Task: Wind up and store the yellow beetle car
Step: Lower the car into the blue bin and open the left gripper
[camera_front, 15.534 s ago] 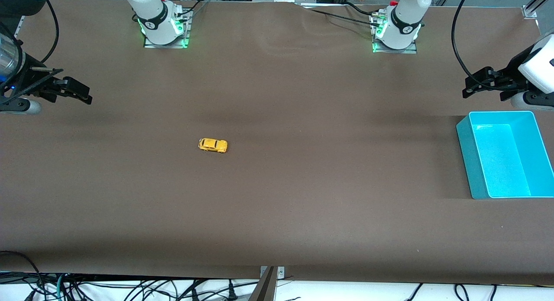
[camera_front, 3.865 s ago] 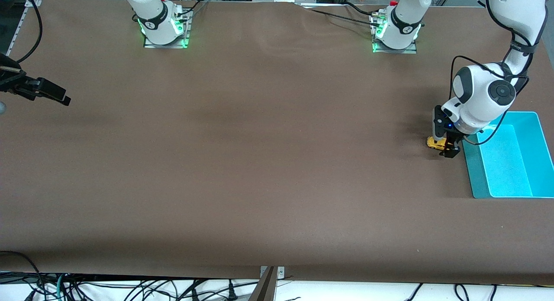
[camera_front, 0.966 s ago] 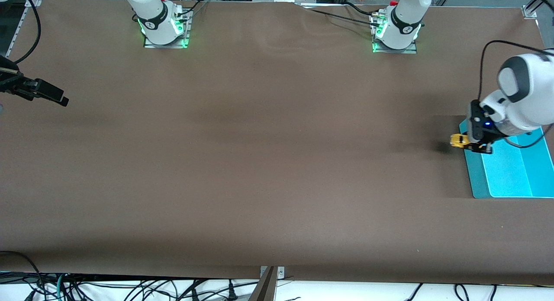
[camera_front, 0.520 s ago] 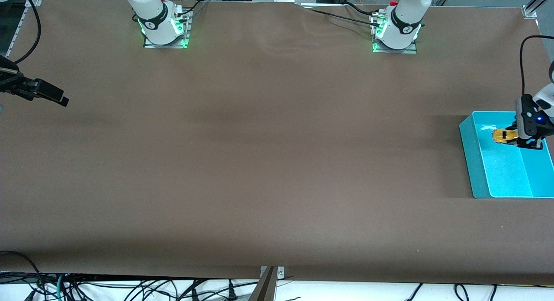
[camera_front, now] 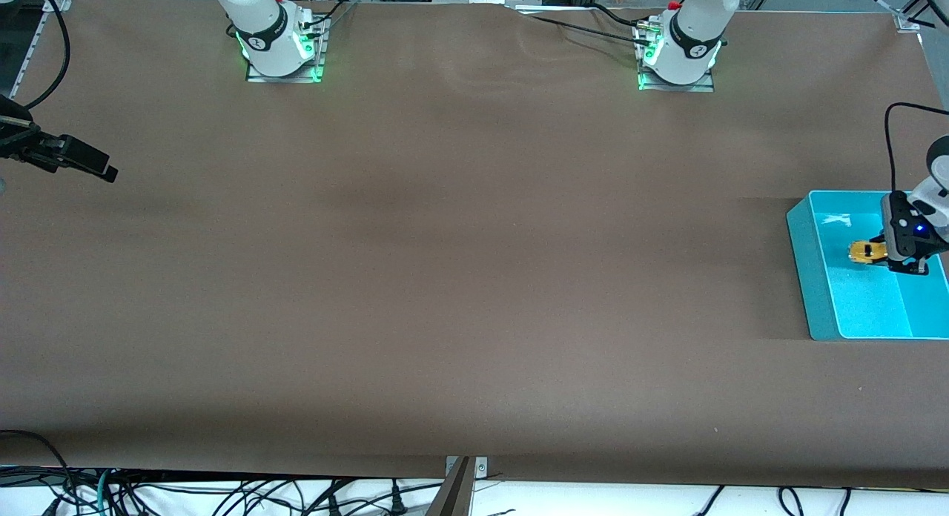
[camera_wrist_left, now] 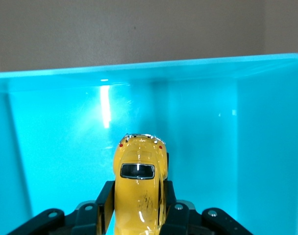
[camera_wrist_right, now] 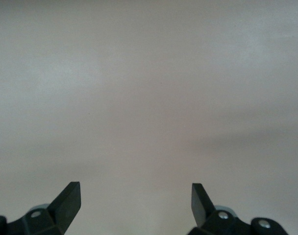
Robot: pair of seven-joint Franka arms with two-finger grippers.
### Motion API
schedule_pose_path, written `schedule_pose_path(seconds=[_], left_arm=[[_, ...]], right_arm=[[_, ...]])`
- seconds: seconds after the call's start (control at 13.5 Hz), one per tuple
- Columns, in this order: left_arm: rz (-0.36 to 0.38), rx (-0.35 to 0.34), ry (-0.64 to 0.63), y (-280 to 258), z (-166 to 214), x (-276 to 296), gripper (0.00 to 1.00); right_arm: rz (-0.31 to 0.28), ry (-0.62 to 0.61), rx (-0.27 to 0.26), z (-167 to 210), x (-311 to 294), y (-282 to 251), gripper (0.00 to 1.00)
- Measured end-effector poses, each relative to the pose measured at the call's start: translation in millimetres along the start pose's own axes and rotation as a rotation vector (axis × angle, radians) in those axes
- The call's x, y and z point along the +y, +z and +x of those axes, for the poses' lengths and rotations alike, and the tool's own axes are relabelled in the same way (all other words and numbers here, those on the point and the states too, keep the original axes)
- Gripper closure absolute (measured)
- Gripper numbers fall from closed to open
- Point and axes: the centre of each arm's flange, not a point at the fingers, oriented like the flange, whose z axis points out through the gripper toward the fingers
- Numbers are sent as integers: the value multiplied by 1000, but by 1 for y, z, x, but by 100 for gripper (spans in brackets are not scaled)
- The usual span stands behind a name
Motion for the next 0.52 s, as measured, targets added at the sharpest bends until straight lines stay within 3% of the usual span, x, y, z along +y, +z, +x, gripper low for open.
schedule_pose_path(seconds=[0.52], left_arm=[[18, 3, -11, 56, 7, -9, 56]], right_arm=[[0, 0, 0, 0, 0, 0, 0]])
